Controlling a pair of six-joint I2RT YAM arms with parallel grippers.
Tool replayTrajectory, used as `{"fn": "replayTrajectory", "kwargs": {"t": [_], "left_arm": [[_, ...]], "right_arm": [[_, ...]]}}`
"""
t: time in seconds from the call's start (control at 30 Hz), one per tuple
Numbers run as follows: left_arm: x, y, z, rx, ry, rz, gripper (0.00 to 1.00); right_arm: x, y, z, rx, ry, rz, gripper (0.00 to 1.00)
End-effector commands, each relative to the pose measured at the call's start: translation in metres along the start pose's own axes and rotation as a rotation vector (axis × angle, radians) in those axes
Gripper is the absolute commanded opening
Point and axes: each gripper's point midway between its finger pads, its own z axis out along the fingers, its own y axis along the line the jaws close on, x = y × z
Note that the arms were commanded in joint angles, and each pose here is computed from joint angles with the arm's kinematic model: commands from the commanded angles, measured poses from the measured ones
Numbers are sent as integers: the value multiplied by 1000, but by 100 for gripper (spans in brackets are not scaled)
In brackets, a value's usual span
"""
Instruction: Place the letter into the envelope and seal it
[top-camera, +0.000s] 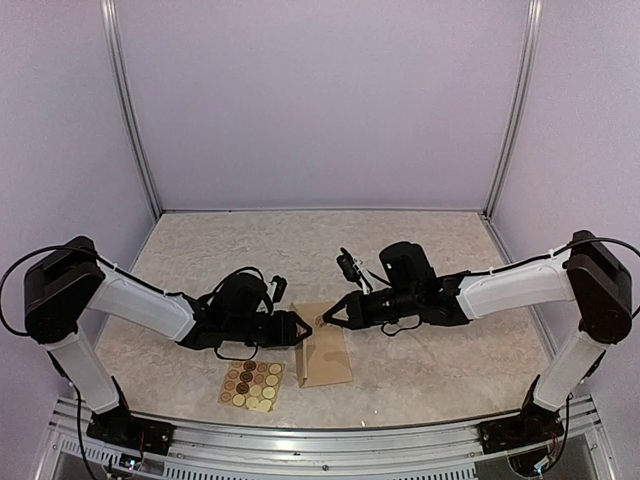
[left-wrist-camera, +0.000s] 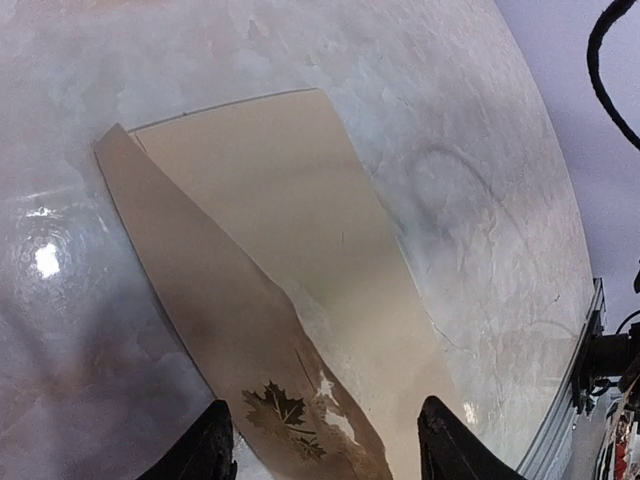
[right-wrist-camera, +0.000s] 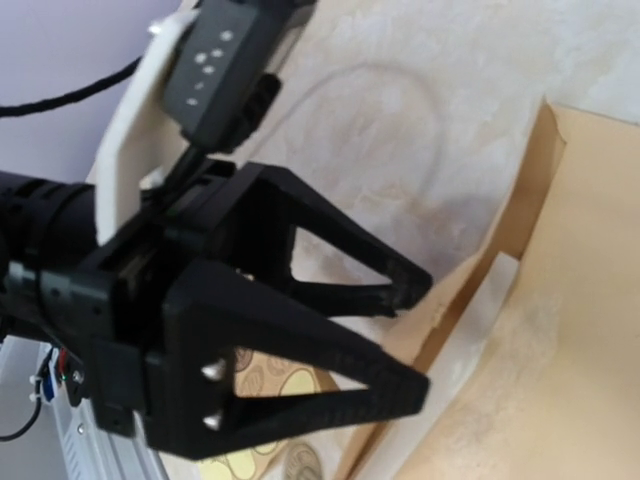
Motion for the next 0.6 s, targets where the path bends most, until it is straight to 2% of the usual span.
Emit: {"fn": "replayTrajectory", "kwargs": {"t": [0.0, 0.17, 0.43, 0.57], "left_arm": [[-12, -4, -17, 20, -76, 9, 60], [-15, 0, -35, 7, -127, -1, 58], [-10, -8, -25, 30, -92, 6, 17], [-7, -12, -17, 31, -73, 21, 5]], "right_arm": [[-10, 4, 3, -15, -9, -6, 0], [-9, 4, 3, -17, -5, 1, 0], [-7, 3, 5, -19, 4, 7, 0], [-7, 2, 7, -22, 5, 16, 0]]}}
